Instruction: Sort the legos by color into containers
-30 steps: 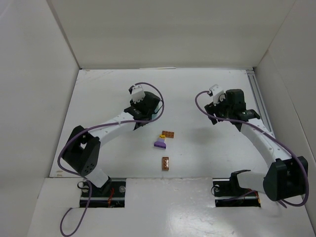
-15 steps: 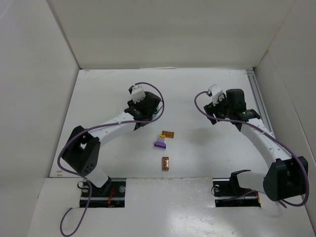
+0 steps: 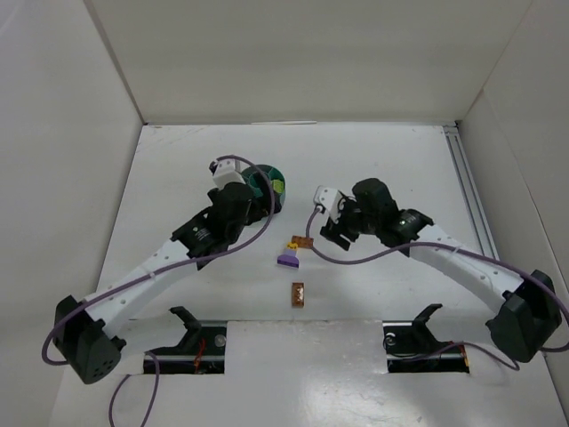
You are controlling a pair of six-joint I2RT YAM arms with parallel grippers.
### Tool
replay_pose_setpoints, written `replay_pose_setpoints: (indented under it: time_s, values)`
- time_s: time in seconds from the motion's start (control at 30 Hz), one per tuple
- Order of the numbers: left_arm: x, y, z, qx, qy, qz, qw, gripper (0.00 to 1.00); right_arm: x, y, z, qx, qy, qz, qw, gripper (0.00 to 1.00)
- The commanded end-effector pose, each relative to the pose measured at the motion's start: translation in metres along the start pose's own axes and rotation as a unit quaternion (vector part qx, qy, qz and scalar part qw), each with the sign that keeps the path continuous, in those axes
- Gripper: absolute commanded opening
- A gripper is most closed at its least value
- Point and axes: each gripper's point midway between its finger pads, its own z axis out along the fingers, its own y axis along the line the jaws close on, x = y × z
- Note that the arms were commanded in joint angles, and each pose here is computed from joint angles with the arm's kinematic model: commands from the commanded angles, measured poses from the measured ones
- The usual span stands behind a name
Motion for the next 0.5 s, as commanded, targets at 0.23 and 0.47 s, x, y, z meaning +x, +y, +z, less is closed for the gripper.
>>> replay_pose_setpoints:
  time_s: [0.23,0.47]
  values:
    - [0.066,0.06,-0.051,-0.021,0.095,-0.048,0.994,0.99,-0.035,0.1,0.063,-0.104,-0.046,-0.014,0.993,0.71]
    - [0.083,0.069,-0.065,-0.002,0.114,-0.078,0.99,0.99,-0.026,0.109,0.089,-0.051,-0.029,0.065,0.996,0.7]
